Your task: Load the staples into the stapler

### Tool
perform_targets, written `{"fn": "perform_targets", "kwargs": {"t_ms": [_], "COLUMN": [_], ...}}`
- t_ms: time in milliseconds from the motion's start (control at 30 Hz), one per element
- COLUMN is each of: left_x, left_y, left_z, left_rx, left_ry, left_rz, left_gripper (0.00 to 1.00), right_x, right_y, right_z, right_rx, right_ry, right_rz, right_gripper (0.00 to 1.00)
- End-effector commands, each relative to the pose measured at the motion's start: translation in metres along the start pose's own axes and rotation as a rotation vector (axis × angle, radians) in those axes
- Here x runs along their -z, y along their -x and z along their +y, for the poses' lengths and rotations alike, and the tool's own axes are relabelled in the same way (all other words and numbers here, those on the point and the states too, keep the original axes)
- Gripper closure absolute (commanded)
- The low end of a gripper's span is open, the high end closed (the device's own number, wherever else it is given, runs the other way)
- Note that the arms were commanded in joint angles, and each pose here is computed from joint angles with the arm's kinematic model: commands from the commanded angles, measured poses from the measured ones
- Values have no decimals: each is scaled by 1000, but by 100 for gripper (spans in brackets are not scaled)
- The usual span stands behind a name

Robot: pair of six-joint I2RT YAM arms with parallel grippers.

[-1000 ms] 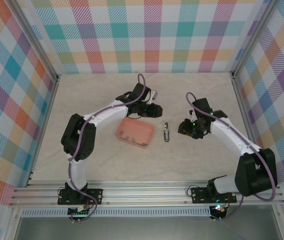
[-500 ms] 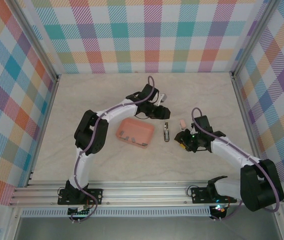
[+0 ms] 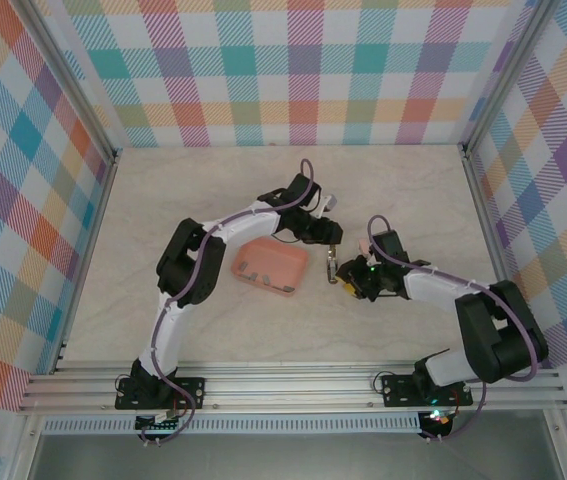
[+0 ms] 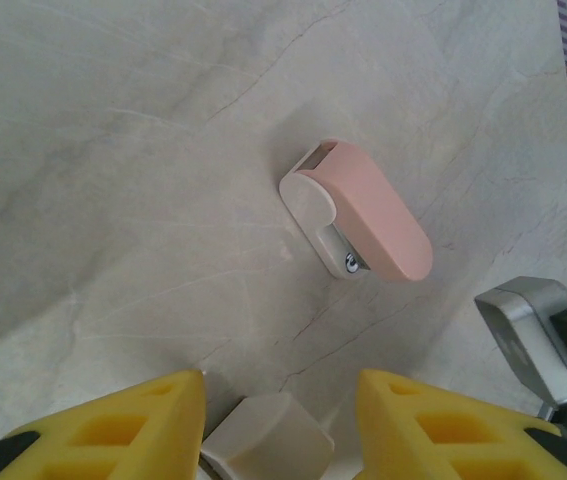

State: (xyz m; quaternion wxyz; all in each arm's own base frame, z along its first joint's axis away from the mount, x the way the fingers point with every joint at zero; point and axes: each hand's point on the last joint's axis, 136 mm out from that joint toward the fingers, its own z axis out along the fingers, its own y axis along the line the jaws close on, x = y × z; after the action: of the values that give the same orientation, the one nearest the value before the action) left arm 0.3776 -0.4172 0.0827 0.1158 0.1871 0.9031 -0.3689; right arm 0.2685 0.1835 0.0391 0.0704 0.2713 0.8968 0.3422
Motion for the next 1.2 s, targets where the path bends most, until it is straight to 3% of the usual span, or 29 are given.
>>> {"fn": "perform_targets", "kwargs": {"t_ms": [0,1167], "left_x": [-2,4], "left_y": [6,-13], "left_z": [-17,-37], "left_rx": [-48,-75], "left_ry": [-49,-167], "left_rz": [-8,31], "left_gripper": [57,59], "right_x": [-5,-21], "right_y": [-2,3], "right_z": [6,-16], "right_rx": [-7,-9], "right_ry": [33,-70], "right_rz": [13,19], "right_gripper": [65,73]}}
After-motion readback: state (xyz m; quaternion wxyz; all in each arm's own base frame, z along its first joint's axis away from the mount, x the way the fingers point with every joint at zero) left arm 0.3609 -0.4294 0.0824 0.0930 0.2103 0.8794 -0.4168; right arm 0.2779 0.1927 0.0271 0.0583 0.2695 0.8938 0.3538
